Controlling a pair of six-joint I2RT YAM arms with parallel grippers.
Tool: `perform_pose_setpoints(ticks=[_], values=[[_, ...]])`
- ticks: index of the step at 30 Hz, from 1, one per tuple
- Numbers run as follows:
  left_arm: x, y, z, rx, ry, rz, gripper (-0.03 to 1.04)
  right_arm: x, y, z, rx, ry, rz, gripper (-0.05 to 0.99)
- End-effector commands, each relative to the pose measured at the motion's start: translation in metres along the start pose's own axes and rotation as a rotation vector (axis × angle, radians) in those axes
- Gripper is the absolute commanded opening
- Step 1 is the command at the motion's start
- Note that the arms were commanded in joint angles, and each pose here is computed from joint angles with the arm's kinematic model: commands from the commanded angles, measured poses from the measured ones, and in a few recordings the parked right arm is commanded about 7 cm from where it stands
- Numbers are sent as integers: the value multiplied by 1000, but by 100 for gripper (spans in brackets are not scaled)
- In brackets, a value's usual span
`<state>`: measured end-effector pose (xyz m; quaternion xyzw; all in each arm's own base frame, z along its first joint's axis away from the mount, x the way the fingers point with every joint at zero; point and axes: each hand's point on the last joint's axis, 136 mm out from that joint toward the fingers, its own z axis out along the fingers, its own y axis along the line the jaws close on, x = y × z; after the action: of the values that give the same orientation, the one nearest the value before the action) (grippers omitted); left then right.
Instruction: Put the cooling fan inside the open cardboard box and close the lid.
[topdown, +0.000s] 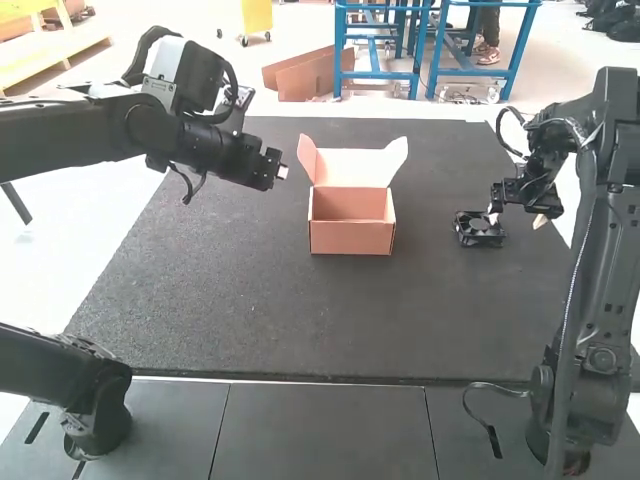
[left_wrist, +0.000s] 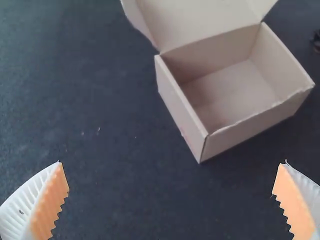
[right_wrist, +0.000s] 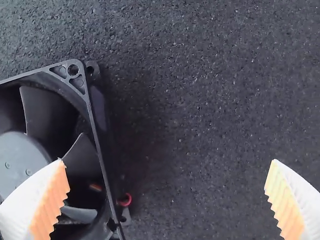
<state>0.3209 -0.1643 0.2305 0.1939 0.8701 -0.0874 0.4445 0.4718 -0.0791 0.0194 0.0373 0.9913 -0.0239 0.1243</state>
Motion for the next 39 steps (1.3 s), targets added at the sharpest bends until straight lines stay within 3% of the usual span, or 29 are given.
perform_pose_setpoints(ticks=[1,14,16,18,22,25,27,32,39], values=[[-7,0,-2,4,-16,-7,97,-5,-7,1,26,-7,14,90],[-5,0,-3,3,-8,-6,97,19,-7,28,42,97,12,90],[-5,0,-2,3,-7,-6,97,19,-6,31,37,102,29,83],[-5,0,-2,3,-7,-8,97,20,-3,33,15,107,42,69],[-4,0,-2,4,-5,-7,97,22,8,34,-50,111,84,27],[-6,0,-3,3,-8,-8,97,24,12,36,-74,114,105,3],[-6,0,-3,3,-8,-8,97,23,15,35,-89,112,115,-2],[-4,0,-2,4,-4,-6,97,8,19,19,-118,65,149,-2],[4,1,2,-2,10,-8,97,-23,25,-75,-155,-111,142,-2]])
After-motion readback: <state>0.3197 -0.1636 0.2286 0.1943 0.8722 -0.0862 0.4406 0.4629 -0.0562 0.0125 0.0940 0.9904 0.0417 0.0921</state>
